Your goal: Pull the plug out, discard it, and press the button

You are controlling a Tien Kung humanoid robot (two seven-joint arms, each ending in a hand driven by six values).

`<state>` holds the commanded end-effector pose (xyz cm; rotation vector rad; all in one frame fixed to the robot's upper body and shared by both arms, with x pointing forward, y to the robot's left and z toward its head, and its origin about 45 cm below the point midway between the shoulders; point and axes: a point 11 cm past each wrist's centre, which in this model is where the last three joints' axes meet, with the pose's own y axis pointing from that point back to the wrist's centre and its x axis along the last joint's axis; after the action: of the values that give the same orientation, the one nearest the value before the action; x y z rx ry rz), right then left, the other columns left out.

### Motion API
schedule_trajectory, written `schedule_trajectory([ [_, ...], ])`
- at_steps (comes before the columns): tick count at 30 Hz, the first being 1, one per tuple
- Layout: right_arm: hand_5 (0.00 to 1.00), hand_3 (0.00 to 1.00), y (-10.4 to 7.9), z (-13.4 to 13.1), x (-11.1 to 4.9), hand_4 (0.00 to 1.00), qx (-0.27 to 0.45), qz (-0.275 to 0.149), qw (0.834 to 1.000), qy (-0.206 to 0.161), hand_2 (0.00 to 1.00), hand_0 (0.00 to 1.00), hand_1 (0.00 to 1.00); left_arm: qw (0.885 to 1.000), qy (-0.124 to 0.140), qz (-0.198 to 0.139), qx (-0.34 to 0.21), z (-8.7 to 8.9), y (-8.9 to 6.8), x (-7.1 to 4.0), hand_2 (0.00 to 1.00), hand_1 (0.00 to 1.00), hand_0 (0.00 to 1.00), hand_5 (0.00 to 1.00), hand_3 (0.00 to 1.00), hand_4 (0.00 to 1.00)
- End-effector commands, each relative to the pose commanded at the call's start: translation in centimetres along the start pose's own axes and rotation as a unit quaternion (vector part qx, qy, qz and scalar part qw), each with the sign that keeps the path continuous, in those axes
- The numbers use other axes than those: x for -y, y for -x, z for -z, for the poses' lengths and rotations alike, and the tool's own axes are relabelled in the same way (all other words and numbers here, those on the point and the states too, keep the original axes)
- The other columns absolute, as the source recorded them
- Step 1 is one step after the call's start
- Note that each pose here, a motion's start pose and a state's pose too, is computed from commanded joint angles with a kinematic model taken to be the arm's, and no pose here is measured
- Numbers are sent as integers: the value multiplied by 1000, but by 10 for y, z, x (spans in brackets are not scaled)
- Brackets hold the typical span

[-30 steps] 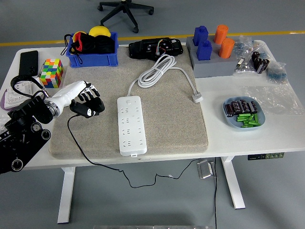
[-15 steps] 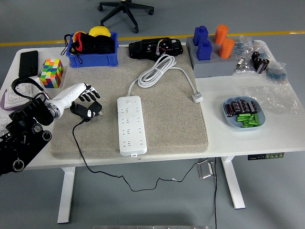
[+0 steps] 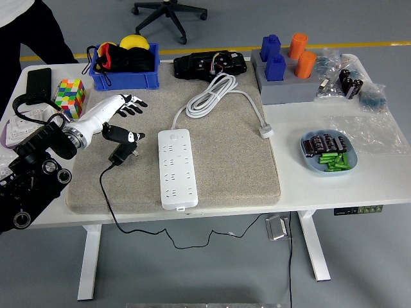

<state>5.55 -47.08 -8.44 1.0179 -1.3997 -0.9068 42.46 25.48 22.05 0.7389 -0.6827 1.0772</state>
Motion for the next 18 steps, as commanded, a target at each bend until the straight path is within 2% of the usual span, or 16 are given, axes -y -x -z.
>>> schedule_trajectory([
  [2,846,749,0,0,0,794,0,0,1000,0,752,791,753,1000,10,2,0,-9,-1,3,623,554,442,2,814,738],
  [5,846,749,0,1,0,794,0,0,1000,-1,752,791,753,1000,8,14,10,-15,-1,11,623,554,442,2,814,738],
  [6,847,747,0,2,0,795,0,0,1000,-2,752,791,753,1000,6,19,17,-17,-1,14,287,161,107,2,692,291],
  [11,847,747,-2,5,0,795,-1,-2,1000,-4,752,791,753,998,-2,42,44,-22,3,26,287,161,107,2,692,291],
  [12,846,749,-3,5,0,794,-1,-2,1000,-4,751,791,754,998,-8,51,46,-22,6,28,121,23,18,2,643,80],
  [18,846,748,-3,3,0,793,-4,-2,1000,-2,751,790,754,992,-51,100,53,-15,21,35,125,11,2,2,645,59],
])
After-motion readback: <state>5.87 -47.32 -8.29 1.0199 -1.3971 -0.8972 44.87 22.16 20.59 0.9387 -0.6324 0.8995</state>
